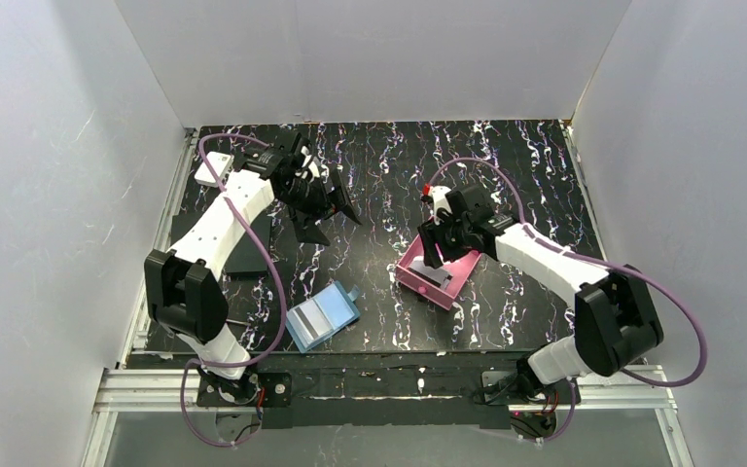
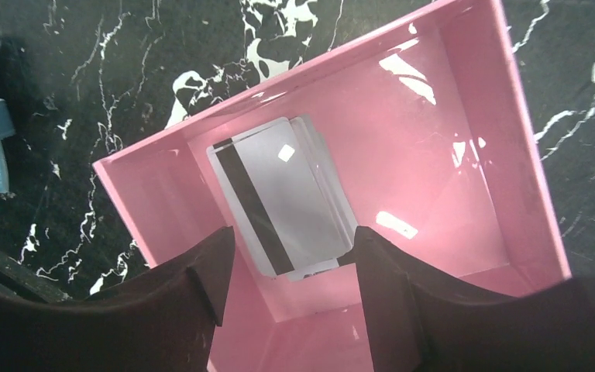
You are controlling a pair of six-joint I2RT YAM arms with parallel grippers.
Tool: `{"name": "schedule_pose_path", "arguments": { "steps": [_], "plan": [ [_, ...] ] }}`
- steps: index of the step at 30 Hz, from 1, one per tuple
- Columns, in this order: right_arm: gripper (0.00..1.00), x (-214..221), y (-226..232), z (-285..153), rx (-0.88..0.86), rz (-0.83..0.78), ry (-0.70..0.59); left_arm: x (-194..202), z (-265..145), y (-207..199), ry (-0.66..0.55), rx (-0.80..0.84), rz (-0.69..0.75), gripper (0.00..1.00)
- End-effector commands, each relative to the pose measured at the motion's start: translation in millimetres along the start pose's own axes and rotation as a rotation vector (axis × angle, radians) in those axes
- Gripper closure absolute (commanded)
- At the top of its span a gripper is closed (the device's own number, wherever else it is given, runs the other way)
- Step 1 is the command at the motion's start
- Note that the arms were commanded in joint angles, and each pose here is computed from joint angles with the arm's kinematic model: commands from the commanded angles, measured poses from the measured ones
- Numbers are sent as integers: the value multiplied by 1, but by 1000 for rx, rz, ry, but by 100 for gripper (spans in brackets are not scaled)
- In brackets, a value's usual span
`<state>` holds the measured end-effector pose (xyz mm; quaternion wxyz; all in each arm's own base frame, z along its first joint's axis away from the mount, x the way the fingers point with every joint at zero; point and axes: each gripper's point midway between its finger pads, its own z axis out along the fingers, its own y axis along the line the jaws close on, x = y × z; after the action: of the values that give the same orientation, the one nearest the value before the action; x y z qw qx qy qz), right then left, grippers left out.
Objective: Put the credit cards into the card holder
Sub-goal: Pick up the credit card from the storage box.
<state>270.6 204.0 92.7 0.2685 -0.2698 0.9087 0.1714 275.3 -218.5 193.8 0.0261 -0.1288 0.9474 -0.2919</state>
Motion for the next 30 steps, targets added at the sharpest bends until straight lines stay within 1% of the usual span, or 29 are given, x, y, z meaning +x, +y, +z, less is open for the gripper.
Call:
{"name": "schedule_pose_path", "arguments": {
  "steps": [1, 3, 7, 11, 16, 23, 30],
  "plan": [
    [31, -2, 1, 16, -36, -18, 14, 0, -17, -7, -8, 1, 36, 11],
    [27, 4, 2, 21, -48, -14, 36, 0, -18, -7, -11, 0, 37, 11],
    [24, 6, 4, 28, -67, -13, 40, 0, -21, -3, -12, -14, 33, 11],
    [24, 12, 4, 31, -72, -9, 52, 0, -23, -2, -17, -20, 32, 11],
    [27, 19, 5, 31, -80, -7, 64, 0, -22, 0, -13, -24, 27, 11],
    [24, 24, 4, 34, -72, 1, 74, 0, -21, 0, -8, -25, 30, 11],
    [24, 30, 3, 37, -74, -1, 88, 1, -22, 0, 1, -27, 35, 11]
  ]
}}
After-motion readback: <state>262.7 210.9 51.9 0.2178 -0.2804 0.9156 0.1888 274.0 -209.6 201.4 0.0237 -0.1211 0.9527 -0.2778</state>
